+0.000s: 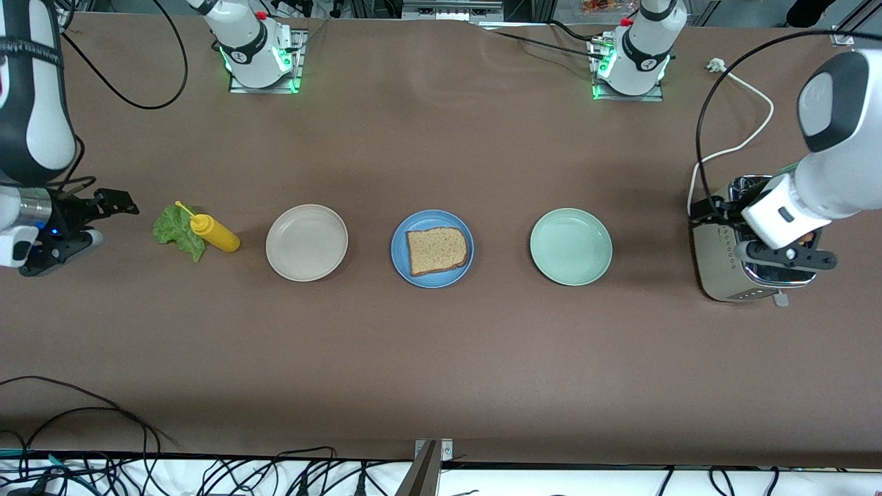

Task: Make sandwich in blue plate with both arms
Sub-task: 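Grasp the green lettuce leaf with the right gripper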

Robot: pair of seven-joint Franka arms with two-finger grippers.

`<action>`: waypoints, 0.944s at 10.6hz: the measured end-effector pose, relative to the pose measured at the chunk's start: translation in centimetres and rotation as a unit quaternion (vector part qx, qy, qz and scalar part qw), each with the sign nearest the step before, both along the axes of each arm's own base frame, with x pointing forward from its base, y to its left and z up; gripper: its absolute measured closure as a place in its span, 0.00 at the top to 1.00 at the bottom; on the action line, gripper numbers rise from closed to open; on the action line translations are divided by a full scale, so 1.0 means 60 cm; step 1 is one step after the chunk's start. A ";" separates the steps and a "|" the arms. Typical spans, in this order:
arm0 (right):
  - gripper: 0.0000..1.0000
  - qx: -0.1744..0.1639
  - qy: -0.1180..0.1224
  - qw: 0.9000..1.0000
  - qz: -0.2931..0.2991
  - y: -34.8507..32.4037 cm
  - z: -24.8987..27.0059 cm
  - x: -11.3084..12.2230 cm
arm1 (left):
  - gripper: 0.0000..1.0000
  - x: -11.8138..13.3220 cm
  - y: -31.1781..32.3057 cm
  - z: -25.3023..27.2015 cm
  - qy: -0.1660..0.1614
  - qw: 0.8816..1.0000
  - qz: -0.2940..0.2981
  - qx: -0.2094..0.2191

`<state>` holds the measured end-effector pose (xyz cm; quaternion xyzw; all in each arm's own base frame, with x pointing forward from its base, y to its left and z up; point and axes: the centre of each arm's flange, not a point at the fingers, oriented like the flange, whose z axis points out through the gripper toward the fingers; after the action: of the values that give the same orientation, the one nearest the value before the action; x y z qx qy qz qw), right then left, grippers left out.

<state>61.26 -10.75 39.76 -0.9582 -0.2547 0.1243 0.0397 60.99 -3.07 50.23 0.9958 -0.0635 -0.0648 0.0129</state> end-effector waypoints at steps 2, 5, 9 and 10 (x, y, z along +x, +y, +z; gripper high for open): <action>1.00 0.012 0.012 1.000 0.027 -0.034 -0.085 0.013 | 1.00 -0.016 -0.009 0.061 -0.021 0.999 -0.018 0.020; 1.00 0.028 0.053 0.998 0.034 -0.072 -0.214 0.008 | 1.00 -0.044 -0.020 0.134 -0.050 0.998 -0.027 0.020; 1.00 0.045 0.092 0.994 0.049 -0.072 -0.330 -0.004 | 1.00 -0.068 -0.022 0.228 -0.075 0.996 -0.033 0.036; 0.95 0.050 0.099 0.993 0.051 -0.070 -0.346 -0.008 | 1.00 -0.068 -0.020 0.229 -0.074 0.996 -0.032 0.037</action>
<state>60.81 -14.93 18.99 -0.9237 -0.3043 0.2075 0.1057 56.89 -4.25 63.94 0.9951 -0.0936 0.0067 -0.0312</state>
